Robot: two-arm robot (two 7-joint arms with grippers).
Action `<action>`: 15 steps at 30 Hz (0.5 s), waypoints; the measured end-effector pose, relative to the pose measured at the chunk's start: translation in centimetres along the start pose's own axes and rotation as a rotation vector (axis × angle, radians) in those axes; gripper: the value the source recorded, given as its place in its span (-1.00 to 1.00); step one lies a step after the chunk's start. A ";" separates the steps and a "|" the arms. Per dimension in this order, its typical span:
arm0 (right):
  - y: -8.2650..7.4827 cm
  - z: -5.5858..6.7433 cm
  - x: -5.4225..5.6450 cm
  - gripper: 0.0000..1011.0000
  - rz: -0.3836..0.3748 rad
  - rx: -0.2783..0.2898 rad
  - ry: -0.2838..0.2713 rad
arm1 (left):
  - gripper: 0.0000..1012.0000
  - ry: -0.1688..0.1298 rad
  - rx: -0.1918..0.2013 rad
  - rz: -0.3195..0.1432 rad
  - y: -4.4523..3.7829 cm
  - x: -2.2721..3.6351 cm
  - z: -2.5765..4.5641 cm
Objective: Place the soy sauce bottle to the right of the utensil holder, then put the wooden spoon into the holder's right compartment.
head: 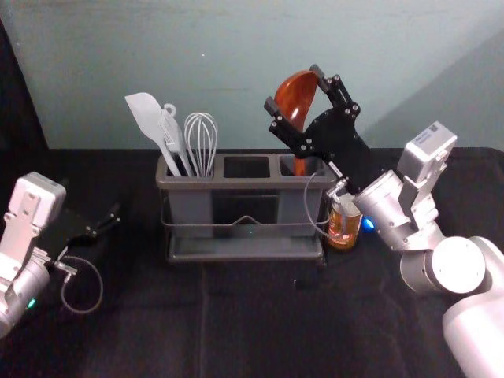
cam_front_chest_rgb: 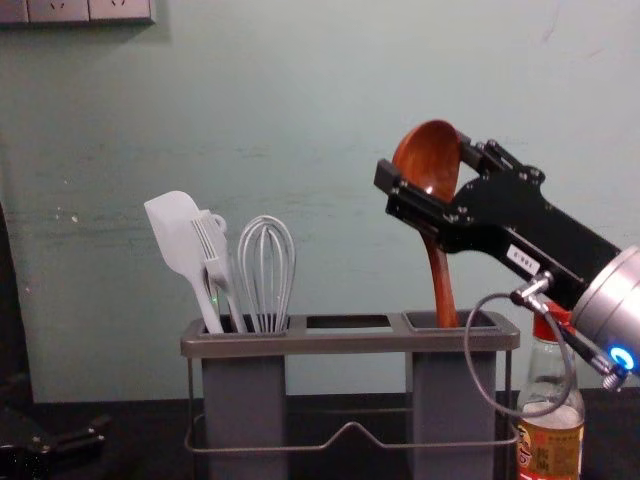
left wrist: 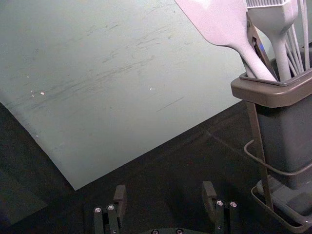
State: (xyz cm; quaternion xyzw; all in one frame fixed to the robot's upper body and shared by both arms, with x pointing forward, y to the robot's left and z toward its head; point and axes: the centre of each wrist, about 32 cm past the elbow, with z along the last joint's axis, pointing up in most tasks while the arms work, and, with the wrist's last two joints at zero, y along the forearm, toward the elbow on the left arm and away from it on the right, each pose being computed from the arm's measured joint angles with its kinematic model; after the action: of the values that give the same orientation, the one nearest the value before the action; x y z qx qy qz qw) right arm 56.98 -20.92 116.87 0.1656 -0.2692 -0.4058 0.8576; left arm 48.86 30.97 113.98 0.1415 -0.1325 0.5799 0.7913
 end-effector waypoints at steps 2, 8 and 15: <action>-0.2 -0.2 -0.1 0.66 -0.001 -0.007 0.002 | 1.00 0.000 0.000 0.000 0.00 0.00 0.00; -0.8 -0.9 -0.3 0.66 0.016 -0.038 -0.001 | 1.00 0.000 0.000 0.000 0.00 0.00 0.00; -1.6 -1.5 -0.5 0.66 0.029 -0.064 -0.010 | 1.00 0.000 0.000 0.000 0.00 0.00 0.00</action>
State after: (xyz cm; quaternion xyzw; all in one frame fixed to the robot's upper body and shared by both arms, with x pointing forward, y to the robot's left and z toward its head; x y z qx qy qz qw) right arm 56.63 -21.37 114.72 0.1323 -0.2630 -0.4026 0.8668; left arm 48.86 30.97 113.98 0.1415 -0.1325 0.5799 0.7913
